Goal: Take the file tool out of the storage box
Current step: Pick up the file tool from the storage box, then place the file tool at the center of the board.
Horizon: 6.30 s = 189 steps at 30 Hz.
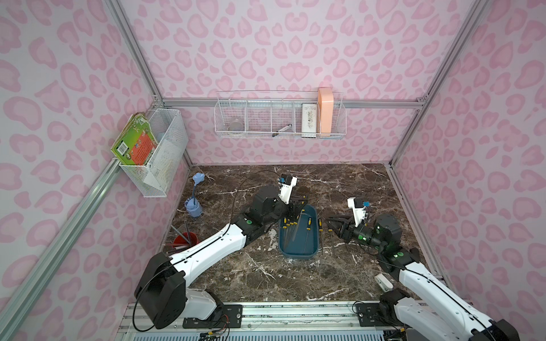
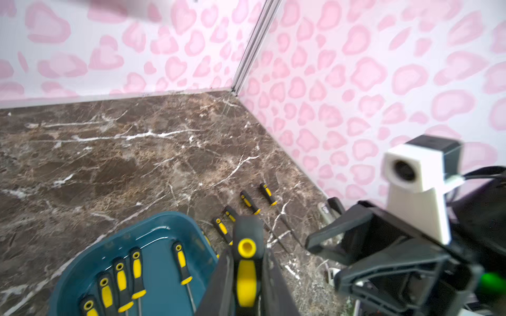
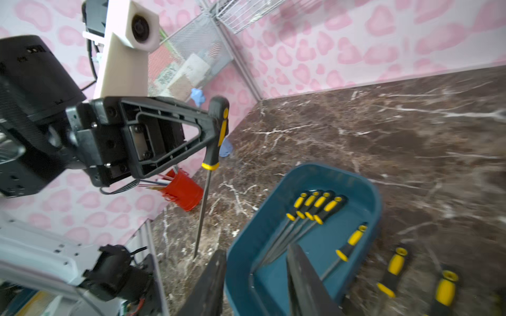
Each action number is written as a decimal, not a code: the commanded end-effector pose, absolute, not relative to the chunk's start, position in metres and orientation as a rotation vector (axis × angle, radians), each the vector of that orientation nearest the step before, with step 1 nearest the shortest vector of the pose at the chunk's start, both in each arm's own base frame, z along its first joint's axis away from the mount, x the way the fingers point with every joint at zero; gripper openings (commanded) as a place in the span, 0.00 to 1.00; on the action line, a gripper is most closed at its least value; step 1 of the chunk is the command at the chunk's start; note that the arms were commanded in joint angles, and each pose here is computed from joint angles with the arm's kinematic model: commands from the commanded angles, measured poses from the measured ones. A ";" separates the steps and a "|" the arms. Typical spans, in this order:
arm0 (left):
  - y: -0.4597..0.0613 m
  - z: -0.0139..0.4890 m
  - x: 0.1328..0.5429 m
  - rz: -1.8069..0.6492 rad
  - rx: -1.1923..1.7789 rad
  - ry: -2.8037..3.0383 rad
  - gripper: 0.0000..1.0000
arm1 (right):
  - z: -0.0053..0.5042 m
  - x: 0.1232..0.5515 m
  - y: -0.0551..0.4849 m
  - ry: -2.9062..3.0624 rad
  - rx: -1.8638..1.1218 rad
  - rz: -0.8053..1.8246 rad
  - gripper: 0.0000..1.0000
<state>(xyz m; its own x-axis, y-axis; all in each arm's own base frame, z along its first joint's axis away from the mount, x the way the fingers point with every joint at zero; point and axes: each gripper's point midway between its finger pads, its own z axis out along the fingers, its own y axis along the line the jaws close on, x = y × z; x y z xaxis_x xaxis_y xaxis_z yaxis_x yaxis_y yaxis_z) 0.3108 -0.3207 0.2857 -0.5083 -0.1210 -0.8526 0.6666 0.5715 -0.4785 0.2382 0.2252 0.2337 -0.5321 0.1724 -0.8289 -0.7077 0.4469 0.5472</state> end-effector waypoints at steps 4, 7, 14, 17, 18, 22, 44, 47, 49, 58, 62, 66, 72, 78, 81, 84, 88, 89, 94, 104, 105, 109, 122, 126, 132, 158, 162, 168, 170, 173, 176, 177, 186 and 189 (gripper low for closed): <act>-0.314 0.346 0.278 -1.247 0.469 1.591 0.00 | 0.260 0.199 0.285 1.671 -0.681 1.437 0.38; -0.308 0.349 0.274 -1.225 0.470 1.603 0.00 | 0.255 0.192 0.308 1.680 -0.726 1.484 0.38; -0.301 0.346 0.273 -1.171 0.468 1.621 0.00 | 0.241 0.196 0.329 1.742 -0.752 1.467 0.35; -0.301 0.345 0.274 -1.166 0.466 1.619 0.00 | 0.243 0.195 0.332 1.737 -0.763 1.468 0.33; -0.301 0.345 0.275 -1.163 0.467 1.618 0.00 | 0.243 0.193 0.333 1.736 -0.770 1.471 0.32; -0.300 0.343 0.278 -1.132 0.461 1.633 0.00 | 0.238 0.189 0.331 1.740 -0.781 1.479 0.31; -0.305 0.335 0.285 -1.115 0.468 1.664 0.00 | 0.231 0.184 0.344 1.765 -0.811 1.509 0.19; -0.305 0.334 0.286 -1.114 0.464 1.670 0.00 | 0.227 0.187 0.344 1.787 -0.797 1.495 0.14; -0.304 0.333 0.288 -1.103 0.454 1.680 0.00 | 0.223 0.190 0.344 1.804 -0.787 1.478 0.08; -0.300 0.326 0.290 -1.074 0.439 1.697 0.31 | 0.220 0.198 0.336 1.822 -0.738 1.394 0.00; -0.299 0.321 0.290 -1.065 0.438 1.718 0.61 | 0.208 0.211 0.327 1.925 -0.689 1.294 0.00; -0.283 0.308 0.290 -0.990 0.382 1.764 0.67 | 0.187 0.237 0.289 2.120 -0.567 1.119 0.00; -0.266 0.278 0.283 -0.856 0.426 1.858 0.66 | 0.160 0.272 0.184 2.429 -0.316 0.597 0.00; -0.257 0.245 0.269 -0.785 0.555 1.931 0.66 | 0.127 0.276 0.072 2.700 0.004 0.075 0.00; -0.255 0.230 0.263 -0.802 0.602 1.954 0.65 | 0.108 0.277 0.048 2.821 0.111 0.029 0.00; -0.248 0.215 0.258 -0.794 0.621 2.014 0.65 | 0.088 0.271 0.030 2.933 0.180 -0.124 0.00; -0.241 0.218 0.252 -0.785 0.627 2.012 0.65 | 0.068 0.259 0.005 3.028 0.273 -0.292 0.00; -0.238 0.220 0.252 -0.773 0.617 2.001 0.65 | 0.073 0.260 0.002 3.015 0.285 -0.329 0.00; -0.225 0.226 0.250 -0.723 0.576 1.981 0.65 | 0.081 0.261 -0.022 3.004 0.389 -0.388 0.00; -0.228 0.225 0.247 -0.743 0.597 1.985 0.65 | 0.049 0.276 -0.036 3.141 0.376 -0.530 0.00; -0.228 0.226 0.247 -0.744 0.597 1.981 0.65 | 0.047 0.278 -0.037 3.141 0.373 -0.536 0.00; -0.227 0.225 0.248 -0.734 0.597 1.981 0.65 | 0.035 0.275 -0.036 3.178 0.361 -0.523 0.00; -0.227 0.226 0.248 -0.734 0.597 1.978 0.65 | 0.011 0.262 -0.029 3.255 0.310 -0.598 0.00; -0.227 0.226 0.248 -0.732 0.597 1.978 0.65 | 0.015 0.260 -0.030 3.244 0.320 -0.606 0.00; -0.226 0.228 0.247 -0.733 0.594 1.969 0.65 | 0.003 0.241 -0.025 3.291 0.286 -0.617 0.00; -0.227 0.222 0.253 -0.725 0.570 1.997 0.65 | 0.066 0.278 -0.011 3.010 0.289 -0.615 0.40; -0.229 0.213 0.259 -0.715 0.543 2.042 0.66 | 0.103 0.294 0.008 2.878 0.278 -0.474 0.54; -0.234 0.204 0.269 -0.753 0.448 2.094 0.68 | 0.172 0.316 0.077 2.609 0.125 -0.032 0.74; -0.231 0.203 0.272 -0.754 0.391 2.112 0.69 | 0.196 0.321 0.117 2.497 0.014 0.151 0.74; -0.218 0.195 0.275 -0.680 0.312 2.170 0.68 | 0.221 0.320 0.179 2.361 -0.164 0.358 0.74; -0.208 0.183 0.273 -0.632 0.274 2.210 0.65 | 0.218 0.317 0.227 2.294 -0.299 0.504 0.66; -0.206 0.180 0.273 -0.619 0.265 2.221 0.64 | 0.213 0.318 0.237 2.297 -0.317 0.545 0.63; -0.210 0.153 0.280 -0.589 0.264 2.270 0.58 | 0.151 0.326 0.319 2.428 -0.480 0.661 0.39; -0.214 0.147 0.283 -0.598 0.274 2.274 0.58 | 0.118 0.338 0.323 2.517 -0.475 0.585 0.33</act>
